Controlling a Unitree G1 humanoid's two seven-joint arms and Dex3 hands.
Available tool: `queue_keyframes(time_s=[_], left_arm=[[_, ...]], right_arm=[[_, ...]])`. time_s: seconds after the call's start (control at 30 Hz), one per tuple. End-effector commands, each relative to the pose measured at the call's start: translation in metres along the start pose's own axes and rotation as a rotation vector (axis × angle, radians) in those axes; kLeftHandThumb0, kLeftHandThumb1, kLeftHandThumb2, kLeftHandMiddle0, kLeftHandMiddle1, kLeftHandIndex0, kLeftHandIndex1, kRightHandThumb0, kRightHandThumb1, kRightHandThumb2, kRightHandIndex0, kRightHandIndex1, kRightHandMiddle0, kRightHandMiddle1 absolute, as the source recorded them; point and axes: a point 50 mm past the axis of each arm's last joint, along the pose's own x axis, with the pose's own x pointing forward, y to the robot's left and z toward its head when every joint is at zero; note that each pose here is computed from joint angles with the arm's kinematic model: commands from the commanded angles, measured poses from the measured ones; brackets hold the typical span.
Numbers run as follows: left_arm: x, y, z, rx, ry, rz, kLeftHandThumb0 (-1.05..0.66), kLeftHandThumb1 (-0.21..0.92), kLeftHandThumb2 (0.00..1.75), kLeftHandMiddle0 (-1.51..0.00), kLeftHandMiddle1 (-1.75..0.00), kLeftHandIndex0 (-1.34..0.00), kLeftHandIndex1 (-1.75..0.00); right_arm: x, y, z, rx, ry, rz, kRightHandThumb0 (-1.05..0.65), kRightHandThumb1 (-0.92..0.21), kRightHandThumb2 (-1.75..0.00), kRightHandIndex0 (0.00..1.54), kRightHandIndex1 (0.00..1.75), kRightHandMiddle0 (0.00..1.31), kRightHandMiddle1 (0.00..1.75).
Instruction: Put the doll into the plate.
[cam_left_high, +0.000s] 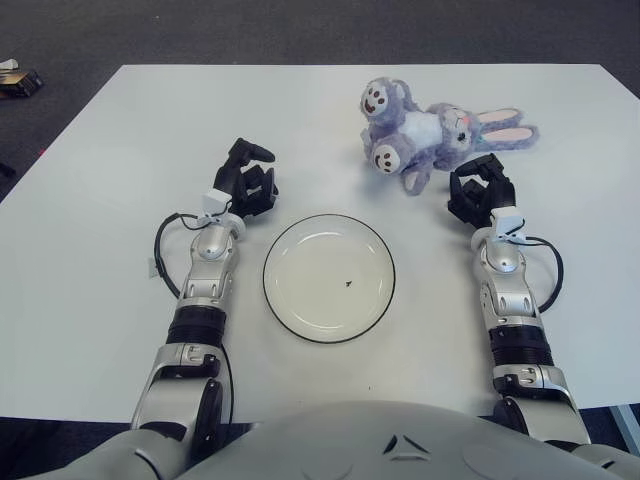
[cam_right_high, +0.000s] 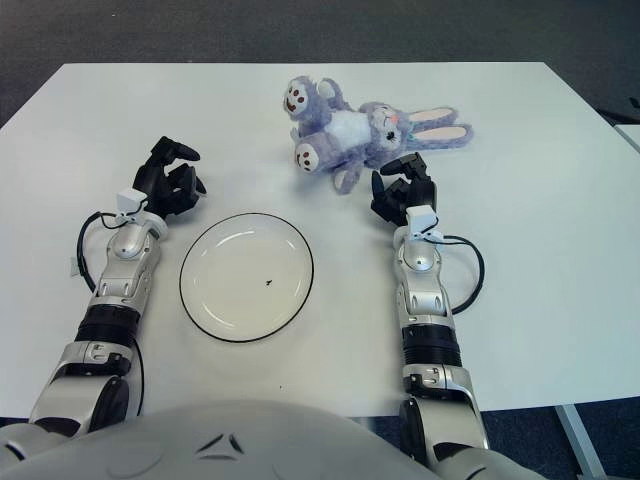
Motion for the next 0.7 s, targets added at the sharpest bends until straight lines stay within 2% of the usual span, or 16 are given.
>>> queue_keyframes(time_s=[0.0, 0.07, 0.23, 0.53, 0.67], left_arm=[[-0.018, -0.003, -0.024, -0.023, 0.100, 0.011, -0.38, 0.68, 0.84, -0.77, -1.75, -0.35, -1.75], [-0.018, -0.003, -0.024, -0.023, 0.100, 0.012, -0.38, 0.68, 0.84, -0.77, -1.75, -0.35, -1.75], [-0.018, -0.004, -0.024, -0.023, 0.101, 0.013, -0.38, 0.68, 0.84, -0.77, -1.75, -0.35, -1.75], [-0.017, -0.004, -0.025, -0.024, 0.103, 0.014, -0.38, 0.67, 0.85, -0.77, -1.75, -0.35, -1.75], [-0.017, -0.005, -0.025, -0.023, 0.104, 0.015, -0.38, 0.67, 0.85, -0.77, -1.75, -0.35, -1.75]], right_arm=[[-0.009, -0.005, -0.016, -0.052, 0.065, -0.068, -0.36, -0.88, -0.43, 0.76, 1.75, 0.38, 1.59], [-0.010, -0.005, -0.015, -0.058, 0.045, -0.099, -0.36, -0.90, -0.38, 0.75, 1.75, 0.39, 1.57], [-0.012, -0.006, -0.009, -0.072, -0.085, -0.194, -0.36, -0.92, -0.32, 0.72, 1.75, 0.41, 1.53], [-0.013, -0.007, 0.000, -0.211, -0.309, -0.293, -0.35, -0.92, -0.34, 0.62, 1.75, 0.38, 1.55], [-0.012, -0.007, 0.002, -0.239, -0.352, -0.305, -0.35, -0.92, -0.35, 0.60, 1.75, 0.37, 1.56]])
